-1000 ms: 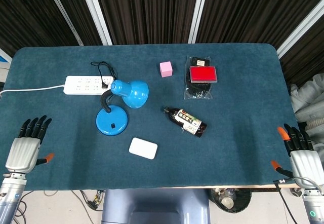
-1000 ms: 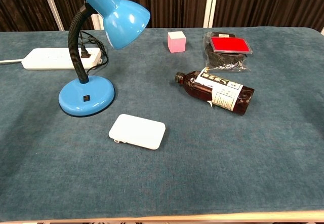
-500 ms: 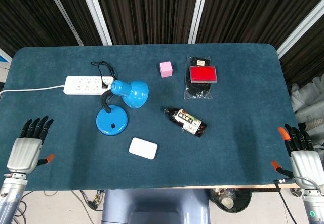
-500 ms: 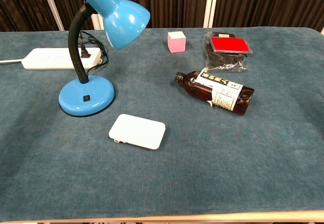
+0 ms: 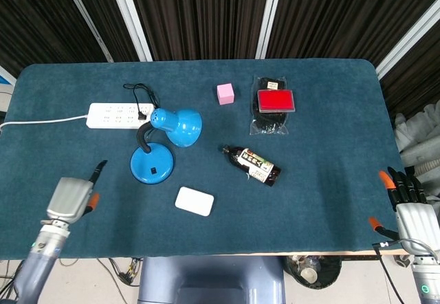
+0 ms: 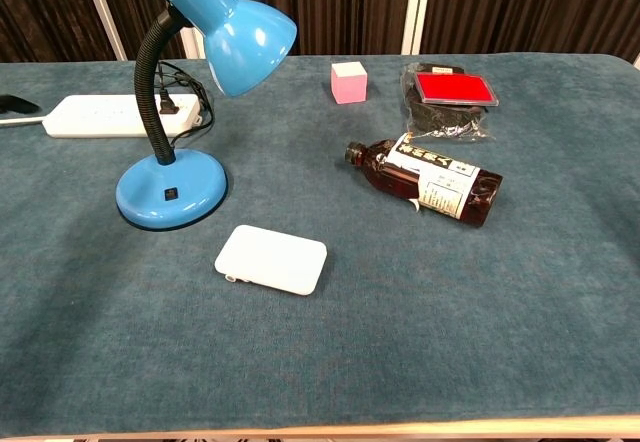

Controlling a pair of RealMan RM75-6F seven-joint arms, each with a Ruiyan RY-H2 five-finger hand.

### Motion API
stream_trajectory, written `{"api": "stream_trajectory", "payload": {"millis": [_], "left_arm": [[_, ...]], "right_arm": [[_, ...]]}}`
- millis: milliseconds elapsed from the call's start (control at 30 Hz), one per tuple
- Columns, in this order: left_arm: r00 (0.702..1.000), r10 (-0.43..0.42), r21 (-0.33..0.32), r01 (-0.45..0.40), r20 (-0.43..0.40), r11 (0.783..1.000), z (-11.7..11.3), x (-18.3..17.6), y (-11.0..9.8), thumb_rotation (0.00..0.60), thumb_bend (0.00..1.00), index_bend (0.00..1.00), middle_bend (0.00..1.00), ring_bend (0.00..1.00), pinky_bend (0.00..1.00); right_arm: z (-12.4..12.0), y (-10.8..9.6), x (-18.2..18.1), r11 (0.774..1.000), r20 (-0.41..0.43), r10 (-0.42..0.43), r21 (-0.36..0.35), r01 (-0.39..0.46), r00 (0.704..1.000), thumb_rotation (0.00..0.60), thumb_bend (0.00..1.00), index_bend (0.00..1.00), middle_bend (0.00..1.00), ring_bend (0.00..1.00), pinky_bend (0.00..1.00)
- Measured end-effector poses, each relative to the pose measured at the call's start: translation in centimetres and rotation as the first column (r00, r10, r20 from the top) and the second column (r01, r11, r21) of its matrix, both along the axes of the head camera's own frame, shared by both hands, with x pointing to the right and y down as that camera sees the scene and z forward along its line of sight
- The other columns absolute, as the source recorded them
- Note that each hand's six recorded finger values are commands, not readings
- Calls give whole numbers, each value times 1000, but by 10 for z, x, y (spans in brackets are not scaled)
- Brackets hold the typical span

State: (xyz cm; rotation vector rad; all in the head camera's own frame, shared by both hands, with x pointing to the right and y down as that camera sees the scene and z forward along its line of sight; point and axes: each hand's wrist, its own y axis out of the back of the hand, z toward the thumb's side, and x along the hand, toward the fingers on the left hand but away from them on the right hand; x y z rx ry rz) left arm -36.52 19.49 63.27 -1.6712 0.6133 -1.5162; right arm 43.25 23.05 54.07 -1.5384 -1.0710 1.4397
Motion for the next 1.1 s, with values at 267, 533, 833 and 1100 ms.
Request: {"api": "stream_trajectory", "payload": {"millis": [267,533,833,1100], "left_arm": [[1000,25,-93,-27,-13,995,28,54,-7,600,531,2,884,913,840],[999,51,-151,-48,17,987,51,84,-5,600,531,7,884,913,840],[997,65,-182,-57,42,982,67,98,0,600,532,14,883,913,840],[995,76,-198,-60,71,978,76,97,7,600,532,15,882,913,840]], "right_arm": [[0,-1,0,1000,9,6,-1,-5,1000,600,250,0,0,0,0],[1,-1,-1,1000,16,10,-5,-10,1000,600,249,0,0,0,0],[0,-3,0,1000,23,16,-4,-16,1000,600,250,0,0,0,0],[0,-3,0,1000,25,19,-4,-19,1000,600,250,0,0,0,0]]}}
